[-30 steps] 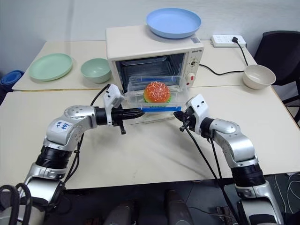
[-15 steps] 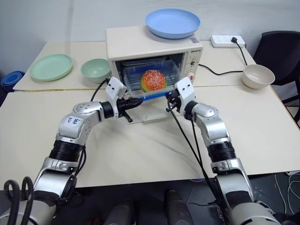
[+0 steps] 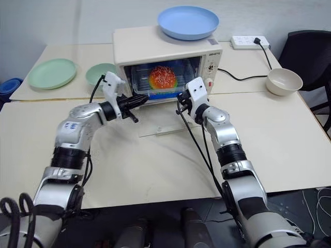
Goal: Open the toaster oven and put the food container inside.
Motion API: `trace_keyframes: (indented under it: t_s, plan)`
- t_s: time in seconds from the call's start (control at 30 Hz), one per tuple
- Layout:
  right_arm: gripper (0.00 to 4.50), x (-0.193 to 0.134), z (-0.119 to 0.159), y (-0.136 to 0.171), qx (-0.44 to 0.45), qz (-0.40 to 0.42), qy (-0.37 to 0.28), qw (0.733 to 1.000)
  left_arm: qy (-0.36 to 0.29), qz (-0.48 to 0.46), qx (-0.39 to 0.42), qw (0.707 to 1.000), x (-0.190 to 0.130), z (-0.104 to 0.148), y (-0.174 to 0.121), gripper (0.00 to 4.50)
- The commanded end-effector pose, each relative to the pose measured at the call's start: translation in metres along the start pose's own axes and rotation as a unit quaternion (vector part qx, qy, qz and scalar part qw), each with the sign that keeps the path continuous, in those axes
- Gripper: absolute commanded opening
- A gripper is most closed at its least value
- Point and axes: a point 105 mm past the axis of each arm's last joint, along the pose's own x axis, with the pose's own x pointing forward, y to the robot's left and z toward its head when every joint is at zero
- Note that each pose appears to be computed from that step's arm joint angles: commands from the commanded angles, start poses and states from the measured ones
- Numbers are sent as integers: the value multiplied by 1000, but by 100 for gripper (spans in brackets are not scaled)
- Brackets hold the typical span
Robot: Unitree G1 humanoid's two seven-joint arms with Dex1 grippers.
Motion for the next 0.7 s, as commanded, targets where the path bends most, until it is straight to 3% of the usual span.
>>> trace_keyframes:
  t_s: [0.03, 0.1, 0.17, 0.37, 0.63, 0.7]
  plan:
    - [3, -27, 12, -2, -3, 19, -25, 1000, -34, -40, 27, 998, -51, 38, -12, 0]
    - [3, -50, 12, 3, 2, 39, -21, 999, -22, -36, 33, 999, -77, 45, -11, 0]
    - [0, -78, 7, 8, 10, 56, -4, 998, -7, -31, 42, 999, -105, 53, -8, 39]
    - [0, -135, -26, 7, 34, 34, 79, 996, 37, -63, 34, 997, -154, 63, -20, 208]
    - [0, -128, -60, -3, 52, -16, 110, 992, 61, -70, 55, 994, -166, 64, -24, 447]
    - [0, -118, -67, -6, 52, -26, 111, 992, 68, -64, 66, 993, -165, 64, -22, 447]
